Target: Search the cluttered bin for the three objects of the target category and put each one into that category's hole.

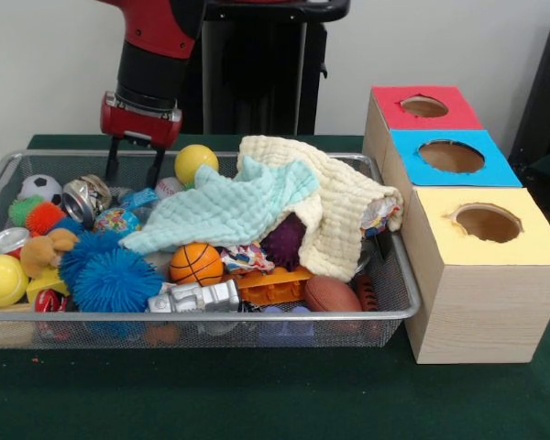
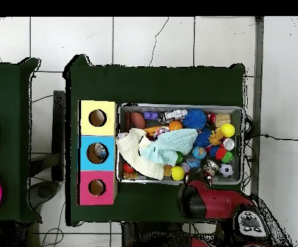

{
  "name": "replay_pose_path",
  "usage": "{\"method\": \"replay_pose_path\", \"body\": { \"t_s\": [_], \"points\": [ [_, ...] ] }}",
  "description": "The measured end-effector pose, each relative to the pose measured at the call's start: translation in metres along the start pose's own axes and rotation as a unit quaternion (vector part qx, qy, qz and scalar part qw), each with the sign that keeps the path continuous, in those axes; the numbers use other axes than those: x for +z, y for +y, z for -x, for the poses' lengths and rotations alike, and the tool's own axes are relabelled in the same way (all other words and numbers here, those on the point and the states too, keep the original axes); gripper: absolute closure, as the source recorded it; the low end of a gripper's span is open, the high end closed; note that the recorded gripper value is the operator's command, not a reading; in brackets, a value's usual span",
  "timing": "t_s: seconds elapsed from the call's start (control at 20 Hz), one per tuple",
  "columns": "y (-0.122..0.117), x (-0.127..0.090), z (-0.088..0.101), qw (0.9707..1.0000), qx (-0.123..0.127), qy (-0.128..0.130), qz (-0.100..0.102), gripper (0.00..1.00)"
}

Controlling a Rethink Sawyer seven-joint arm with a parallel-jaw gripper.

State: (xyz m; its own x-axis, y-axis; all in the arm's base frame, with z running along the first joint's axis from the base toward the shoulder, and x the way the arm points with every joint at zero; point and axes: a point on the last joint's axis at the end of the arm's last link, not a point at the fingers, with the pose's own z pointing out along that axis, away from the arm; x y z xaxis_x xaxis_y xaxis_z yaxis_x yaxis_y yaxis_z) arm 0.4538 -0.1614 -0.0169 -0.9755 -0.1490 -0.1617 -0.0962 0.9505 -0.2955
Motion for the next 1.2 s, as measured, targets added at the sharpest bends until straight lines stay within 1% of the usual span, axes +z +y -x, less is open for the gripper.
{"method": "replay_pose_path", "body": {
  "t_s": [0.25, 0.6, 0.8, 0.95, 1.0, 1.05, 1.15, 1.2],
  "points": [
    [-0.003, 0.002, -0.001, 1.0, 0.005, -0.001, 0.004, 0.0],
    [-0.002, 0.003, 0.0, 1.0, 0.005, -0.003, 0.005, 0.0],
    [-0.001, 0.002, 0.0, 1.0, -0.004, -0.004, 0.005, 0.0],
    [0.002, 0.0, 0.002, 0.9994, -0.032, -0.011, 0.006, 0.0],
    [0.003, -0.002, 0.003, 0.9988, -0.046, -0.015, 0.006, 0.0],
    [0.004, -0.002, 0.004, 0.9984, -0.053, -0.017, 0.006, 0.0],
    [0.008, -0.006, 0.008, 0.9963, -0.081, -0.028, 0.008, 0.0],
    [0.01, -0.007, 0.009, 0.9954, -0.09, -0.031, 0.009, 0.0]
  ]
}}
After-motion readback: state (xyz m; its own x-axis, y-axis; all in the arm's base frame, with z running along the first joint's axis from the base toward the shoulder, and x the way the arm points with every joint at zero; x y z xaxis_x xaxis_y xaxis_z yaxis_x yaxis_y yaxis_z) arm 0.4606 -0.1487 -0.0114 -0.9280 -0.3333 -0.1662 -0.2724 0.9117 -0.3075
